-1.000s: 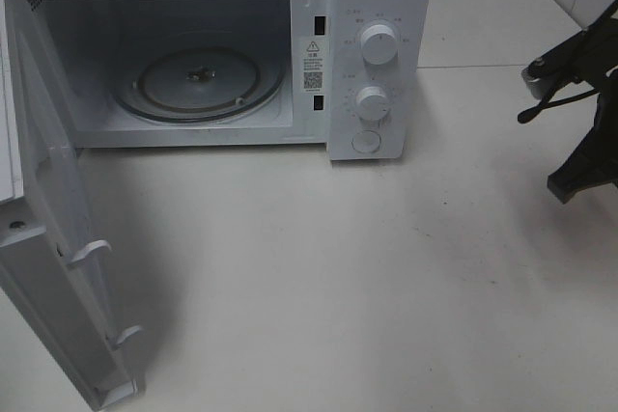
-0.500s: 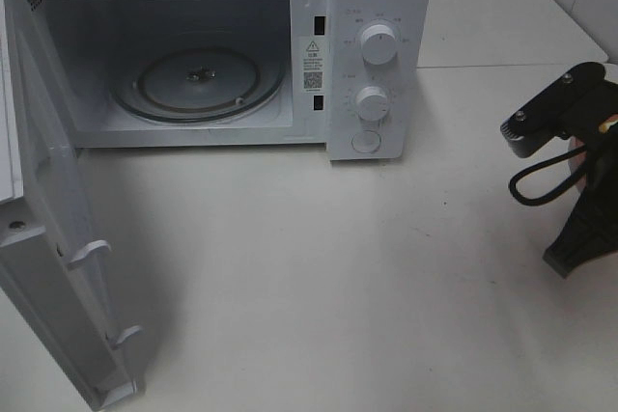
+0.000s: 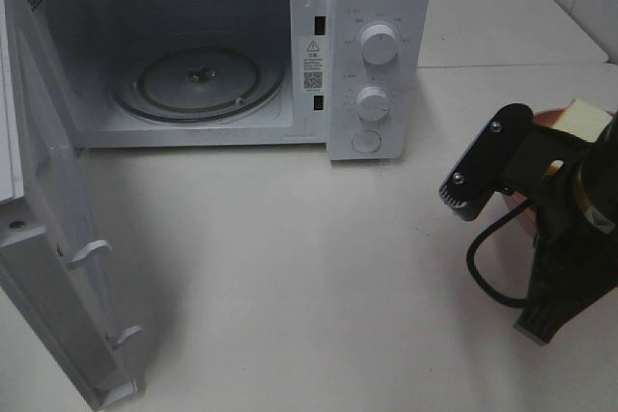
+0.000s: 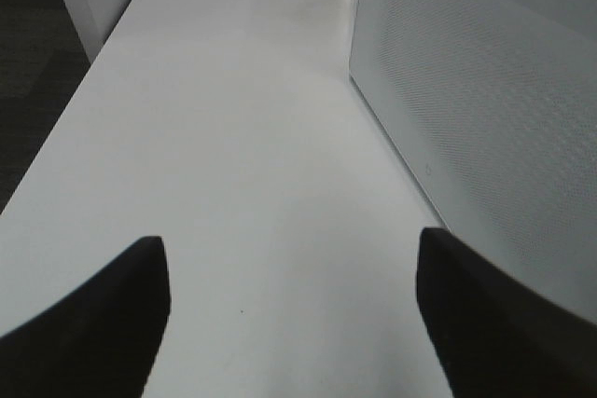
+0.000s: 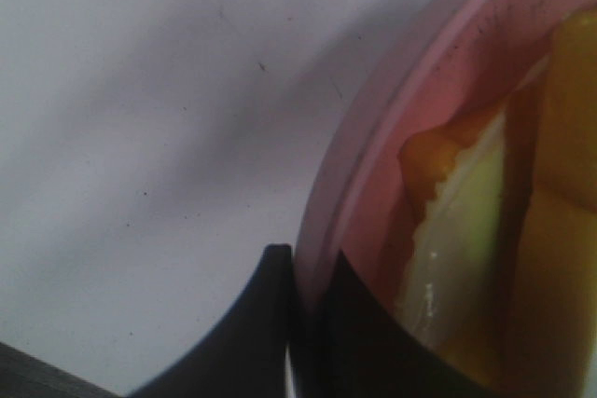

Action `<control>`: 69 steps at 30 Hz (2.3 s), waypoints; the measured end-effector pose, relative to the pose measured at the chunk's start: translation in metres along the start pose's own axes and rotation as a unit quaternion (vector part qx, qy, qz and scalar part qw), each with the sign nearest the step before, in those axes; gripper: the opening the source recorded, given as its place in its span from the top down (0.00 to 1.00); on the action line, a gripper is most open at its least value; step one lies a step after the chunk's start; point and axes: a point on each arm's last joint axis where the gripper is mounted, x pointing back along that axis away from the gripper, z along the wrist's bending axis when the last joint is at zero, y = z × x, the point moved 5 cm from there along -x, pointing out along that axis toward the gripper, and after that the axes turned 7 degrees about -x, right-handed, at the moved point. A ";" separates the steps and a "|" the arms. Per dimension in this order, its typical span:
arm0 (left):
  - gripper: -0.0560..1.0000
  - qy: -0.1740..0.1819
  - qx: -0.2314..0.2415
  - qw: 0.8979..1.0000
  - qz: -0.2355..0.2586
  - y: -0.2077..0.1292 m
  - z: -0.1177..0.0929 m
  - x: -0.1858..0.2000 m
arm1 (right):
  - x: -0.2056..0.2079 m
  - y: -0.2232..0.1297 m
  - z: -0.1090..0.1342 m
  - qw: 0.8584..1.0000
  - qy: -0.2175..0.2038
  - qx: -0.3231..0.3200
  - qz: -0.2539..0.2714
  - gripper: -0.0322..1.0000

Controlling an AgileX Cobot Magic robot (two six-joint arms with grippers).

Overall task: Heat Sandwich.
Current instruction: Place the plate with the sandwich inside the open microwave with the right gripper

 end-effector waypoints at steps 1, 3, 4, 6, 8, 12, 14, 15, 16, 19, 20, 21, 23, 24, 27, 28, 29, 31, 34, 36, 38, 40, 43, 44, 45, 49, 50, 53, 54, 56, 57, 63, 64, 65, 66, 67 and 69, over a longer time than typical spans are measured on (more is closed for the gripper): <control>0.28 0.000 0.000 1.000 0.000 0.000 0.000 0.000 | 0.001 0.001 0.002 1.000 -0.001 0.013 -0.004 0.92; 0.28 0.000 0.000 1.000 0.000 0.000 0.000 0.000 | 0.002 0.002 0.004 1.000 -0.001 0.023 -0.006 0.92; 0.28 0.000 0.000 1.000 0.000 0.000 0.000 0.000 | 0.004 0.003 0.009 0.999 -0.001 0.052 -0.013 0.92; 0.28 0.000 0.000 1.000 0.000 0.000 0.000 0.000 | 0.005 0.004 0.011 0.998 0.000 0.068 -0.017 0.92; 0.28 0.000 0.000 1.000 0.000 0.000 0.000 0.000 | 0.007 0.007 0.017 0.993 0.005 0.114 -0.030 0.92; 0.28 0.000 0.000 1.000 0.000 0.000 0.000 0.000 | 0.009 0.010 0.022 0.987 0.008 0.155 -0.042 0.92; 0.28 0.000 0.000 1.000 0.000 0.000 0.000 0.000 | 0.011 0.013 0.029 0.978 0.011 0.200 -0.056 0.92; 0.28 0.000 0.000 1.000 0.000 0.000 0.000 0.000 | 0.011 0.013 0.029 0.978 0.011 0.200 -0.056 0.92; 0.28 0.000 0.000 1.000 0.000 0.000 0.000 0.000 | 0.012 0.014 0.031 0.974 0.012 0.219 -0.062 0.92; 0.28 0.000 0.000 1.000 0.000 0.000 0.000 0.000 | 0.016 0.020 0.043 0.952 0.017 0.294 -0.089 0.92; 0.28 0.000 0.000 1.000 0.000 0.000 0.000 0.000 | 0.016 0.020 0.043 0.952 0.017 0.294 -0.089 0.92; 0.28 0.000 0.000 1.000 0.000 0.000 0.000 0.000 | 0.016 0.021 0.045 0.946 0.018 0.310 -0.097 0.92; 0.28 0.000 0.000 1.000 0.000 0.000 0.000 0.000 | 0.017 0.024 0.049 0.928 0.021 0.356 -0.112 0.92; 0.28 0.000 0.000 1.000 0.000 0.000 0.000 0.000 | 0.017 0.024 0.049 0.928 0.021 0.356 -0.112 0.92; 0.28 0.000 0.000 1.000 0.000 0.000 0.000 0.000 | 0.018 0.029 0.053 0.901 0.019 0.412 -0.134 0.92; 0.28 0.000 0.000 1.000 0.000 0.000 0.000 0.000 | 0.019 0.031 0.054 0.894 0.018 0.425 -0.143 0.92; 0.28 0.000 0.000 1.000 0.000 0.000 0.000 0.000 | 0.019 0.031 0.054 0.894 0.018 0.425 -0.143 0.92; 0.28 0.000 0.000 1.000 0.000 0.000 0.000 0.000 | 0.021 0.037 0.058 0.873 0.015 0.458 -0.167 0.92; 0.28 0.000 0.000 1.000 0.000 0.000 0.000 0.000 | 0.022 0.039 0.060 0.863 0.015 0.471 -0.179 0.92; 0.28 0.000 0.000 1.000 0.000 0.000 0.000 0.000 | 0.023 0.041 0.061 0.850 0.012 0.491 -0.190 0.92; 0.28 0.000 0.000 1.000 0.000 0.000 0.000 0.000 | 0.024 0.042 0.062 0.848 0.011 0.495 -0.191 0.92; 0.28 0.000 0.000 1.000 0.000 0.000 0.000 0.000 | 0.024 0.042 0.062 0.844 0.010 0.501 -0.191 0.92; 0.28 0.000 0.000 1.000 0.000 0.000 0.000 0.000 | 0.024 0.042 0.062 0.842 0.009 0.505 -0.191 0.92; 0.28 0.000 0.000 1.000 0.000 0.000 0.000 0.000 | 0.024 0.041 0.062 0.836 0.008 0.515 -0.191 0.92; 0.28 0.000 0.000 1.000 0.000 0.000 0.000 0.000 | 0.024 0.041 0.062 0.831 0.008 0.522 -0.192 0.92; 0.28 0.000 0.000 1.000 0.000 0.000 0.000 0.000 | 0.025 0.042 0.067 0.812 0.014 0.547 -0.204 0.92; 0.28 0.000 0.000 1.000 0.000 0.000 0.000 0.000 | 0.025 0.042 0.068 0.807 0.015 0.553 -0.207 0.92; 0.28 0.000 0.000 1.000 0.000 0.000 0.000 0.000 | 0.024 0.043 0.071 0.800 0.017 0.561 -0.210 0.92; 0.28 0.000 0.000 1.000 0.000 0.000 0.000 0.000 | 0.020 0.043 0.073 0.798 0.022 0.567 -0.204 0.92; 0.28 0.000 0.000 1.000 0.000 0.000 0.000 0.000 | 0.013 0.042 0.076 0.797 0.030 0.572 -0.191 0.92; 0.28 0.000 0.000 1.000 0.000 0.000 0.000 0.000 | 0.013 0.042 0.076 0.797 0.030 0.572 -0.191 0.92; 0.28 0.000 0.000 1.000 0.000 0.000 0.000 0.000 | 0.010 0.059 0.081 0.798 0.032 0.571 -0.190 0.92; 0.28 0.000 0.000 1.000 0.000 0.000 0.000 0.000 | 0.011 0.064 0.082 0.798 0.030 0.570 -0.193 0.92; 0.28 0.000 0.000 1.000 0.000 0.000 0.000 0.000 | 0.011 0.068 0.083 0.798 0.030 0.569 -0.194 0.92; 0.28 0.000 0.000 1.000 0.000 0.000 0.000 0.000 | 0.010 0.078 0.085 0.798 0.029 0.569 -0.197 0.92; 0.28 0.000 0.000 1.000 0.000 0.000 0.000 0.000 | 0.010 0.078 0.085 0.798 0.029 0.569 -0.197 0.92; 0.28 0.000 0.000 1.000 0.000 0.000 0.000 0.000 | 0.009 0.087 0.088 0.798 0.028 0.568 -0.199 0.92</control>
